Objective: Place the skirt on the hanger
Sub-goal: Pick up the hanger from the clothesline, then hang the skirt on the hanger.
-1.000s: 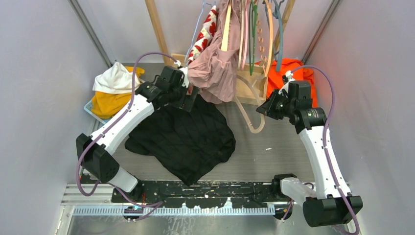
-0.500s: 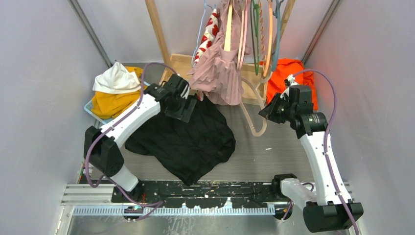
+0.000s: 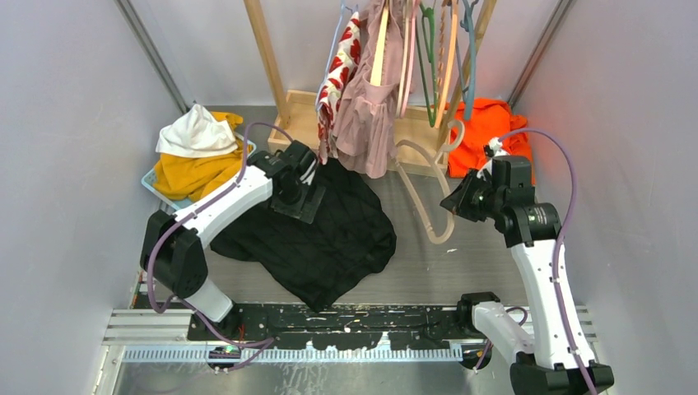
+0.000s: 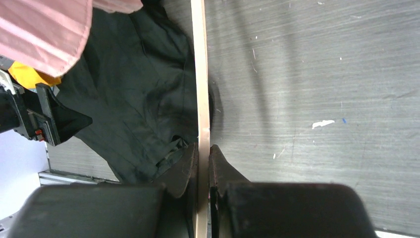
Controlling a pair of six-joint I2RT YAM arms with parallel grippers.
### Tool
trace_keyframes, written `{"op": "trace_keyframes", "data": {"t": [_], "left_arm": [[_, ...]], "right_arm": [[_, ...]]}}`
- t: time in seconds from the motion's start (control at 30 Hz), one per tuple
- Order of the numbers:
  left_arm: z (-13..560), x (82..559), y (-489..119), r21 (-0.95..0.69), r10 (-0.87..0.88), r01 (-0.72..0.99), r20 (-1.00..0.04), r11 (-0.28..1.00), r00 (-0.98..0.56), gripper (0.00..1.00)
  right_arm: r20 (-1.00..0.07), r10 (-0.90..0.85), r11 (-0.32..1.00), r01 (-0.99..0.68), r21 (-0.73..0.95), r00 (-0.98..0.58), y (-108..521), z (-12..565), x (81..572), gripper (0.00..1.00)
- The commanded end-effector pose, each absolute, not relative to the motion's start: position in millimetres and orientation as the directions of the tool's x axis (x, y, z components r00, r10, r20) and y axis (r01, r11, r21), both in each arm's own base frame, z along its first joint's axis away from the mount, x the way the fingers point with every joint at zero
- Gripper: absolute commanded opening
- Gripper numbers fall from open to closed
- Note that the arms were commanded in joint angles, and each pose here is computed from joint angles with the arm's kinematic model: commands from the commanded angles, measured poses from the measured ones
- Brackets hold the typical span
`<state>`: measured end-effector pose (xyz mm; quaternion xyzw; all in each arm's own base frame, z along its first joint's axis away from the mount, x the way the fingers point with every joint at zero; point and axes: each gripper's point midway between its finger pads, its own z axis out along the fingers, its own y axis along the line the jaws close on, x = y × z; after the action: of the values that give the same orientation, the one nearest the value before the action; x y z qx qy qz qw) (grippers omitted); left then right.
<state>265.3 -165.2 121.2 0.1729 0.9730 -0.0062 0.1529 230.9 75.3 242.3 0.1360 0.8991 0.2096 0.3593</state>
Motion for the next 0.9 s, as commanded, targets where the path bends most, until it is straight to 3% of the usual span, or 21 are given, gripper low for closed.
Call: {"op": "trace_keyframes", "data": {"t": [0.0, 0.2, 0.33, 0.87], "left_arm": [[138.3, 240.7, -187.4, -0.072, 0.341, 0.387, -0.344, 0.919, -0.875, 0.99], [137.0, 198.2, -221.6, -0.151, 0.410, 0.480, -0.342, 0.864, -0.846, 0.99], [149.9, 183.9, -246.1, -0.215, 0.414, 0.523, -0.400, 0.825, -0.818, 0.97], [159.2, 191.4, -269.5, -0.264, 0.426, 0.574, -0.452, 0.775, -0.784, 0.94]], "right_arm": [[-0.611, 0.376, 0.879, 0.061, 0.473, -0.697, 74.7, 253.7, 205.1, 0.01], [-0.602, 0.375, 0.874, 0.052, 0.484, -0.705, 75.3, 266.4, 163.4, 0.01], [-0.649, 0.388, 0.894, 0.096, 0.438, -0.654, 59.6, 271.3, 152.2, 0.01], [-0.624, 0.426, 0.900, 0.238, 0.364, -0.655, 37.1, 238.9, 141.4, 0.01]]}}
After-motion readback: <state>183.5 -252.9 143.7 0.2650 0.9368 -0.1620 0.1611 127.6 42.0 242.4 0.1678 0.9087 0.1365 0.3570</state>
